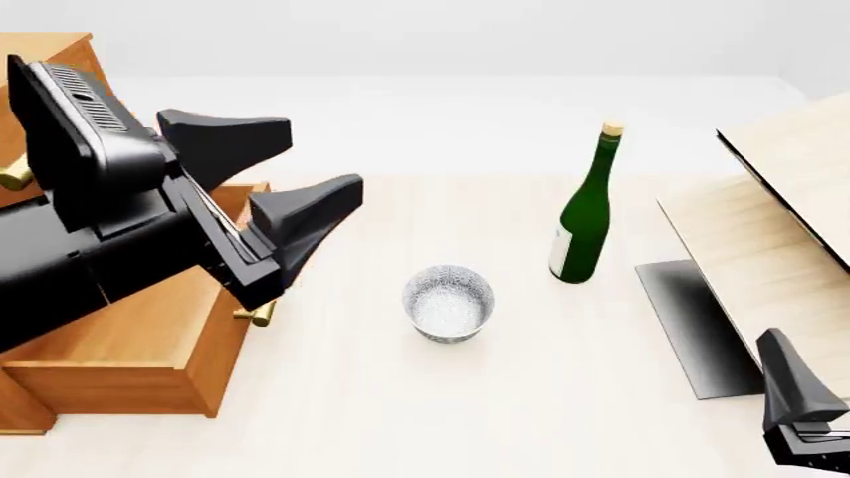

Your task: Put the bowl in the bottom drawer of the cabinet.

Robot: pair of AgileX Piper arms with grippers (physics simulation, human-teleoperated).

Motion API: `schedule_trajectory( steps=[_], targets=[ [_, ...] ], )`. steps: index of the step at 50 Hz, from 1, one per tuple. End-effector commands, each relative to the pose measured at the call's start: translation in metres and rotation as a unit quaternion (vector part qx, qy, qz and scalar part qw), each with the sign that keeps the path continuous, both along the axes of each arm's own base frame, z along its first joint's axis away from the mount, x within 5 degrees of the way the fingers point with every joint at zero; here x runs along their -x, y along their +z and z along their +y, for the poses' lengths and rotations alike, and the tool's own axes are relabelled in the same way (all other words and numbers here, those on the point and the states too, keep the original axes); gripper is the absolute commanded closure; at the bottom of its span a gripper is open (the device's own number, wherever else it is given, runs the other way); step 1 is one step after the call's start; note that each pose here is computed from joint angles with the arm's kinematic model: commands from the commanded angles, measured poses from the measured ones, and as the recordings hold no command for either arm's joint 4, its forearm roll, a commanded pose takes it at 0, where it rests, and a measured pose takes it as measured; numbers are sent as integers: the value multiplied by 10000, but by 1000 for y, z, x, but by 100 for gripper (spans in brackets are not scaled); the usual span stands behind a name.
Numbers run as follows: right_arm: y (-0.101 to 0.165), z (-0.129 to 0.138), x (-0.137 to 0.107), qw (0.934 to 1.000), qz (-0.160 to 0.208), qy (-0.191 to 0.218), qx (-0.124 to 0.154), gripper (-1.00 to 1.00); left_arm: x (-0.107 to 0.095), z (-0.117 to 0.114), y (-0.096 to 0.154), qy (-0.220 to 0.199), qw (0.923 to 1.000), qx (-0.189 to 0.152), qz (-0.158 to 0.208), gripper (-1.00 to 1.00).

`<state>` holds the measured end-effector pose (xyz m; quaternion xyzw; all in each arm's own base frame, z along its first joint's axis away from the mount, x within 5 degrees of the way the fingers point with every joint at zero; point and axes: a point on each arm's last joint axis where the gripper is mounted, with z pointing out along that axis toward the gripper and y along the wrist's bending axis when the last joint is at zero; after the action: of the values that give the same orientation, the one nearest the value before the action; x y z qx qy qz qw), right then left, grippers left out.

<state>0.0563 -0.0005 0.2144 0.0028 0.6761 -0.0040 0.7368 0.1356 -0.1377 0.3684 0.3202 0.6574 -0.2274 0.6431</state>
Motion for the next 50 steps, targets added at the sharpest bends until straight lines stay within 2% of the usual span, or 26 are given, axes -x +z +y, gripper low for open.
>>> schedule_trajectory(
  steps=[1, 11, 13, 19, 34, 36, 42, 45, 50],
  targets=[
    [0, 0, 0, 10000, 1, 1, 0, -100, -15, -22, -4, -96, 9997, -20, 240, -100],
    [0, 0, 0, 10000, 1, 0, 0, -100, -26, -32, -5, -69, 9993, -121, 348, -100],
    [0, 0, 0, 10000, 1, 1, 0, -100, -31, -39, -8, -70, 9984, -134, 536, -100],
    [0, 0, 0, 10000, 1, 0, 0, -100, -37, -49, -13, -104, 9971, -227, 715, -100],
    [0, 0, 0, 10000, 0, 0, 0, -100, -49, -69, -24, -151, 9933, -382, 1076, -100],
    [0, 0, 0, 10000, 0, -1, 0, -100, -49, -70, -24, -144, 9929, -272, 1153, -100],
    [0, 0, 0, 10000, 0, 0, 0, -100, -53, -77, -30, -151, 9912, -348, 1268, -100],
    [0, 0, 0, 10000, 1, 0, 0, -100, -56, -84, -38, -158, 9883, -413, 1457, -100],
    [0, 0, 0, 10000, 0, -1, -1, -100, -60, -85, -37, -123, 9873, -475, 1511, -100]
  ],
)
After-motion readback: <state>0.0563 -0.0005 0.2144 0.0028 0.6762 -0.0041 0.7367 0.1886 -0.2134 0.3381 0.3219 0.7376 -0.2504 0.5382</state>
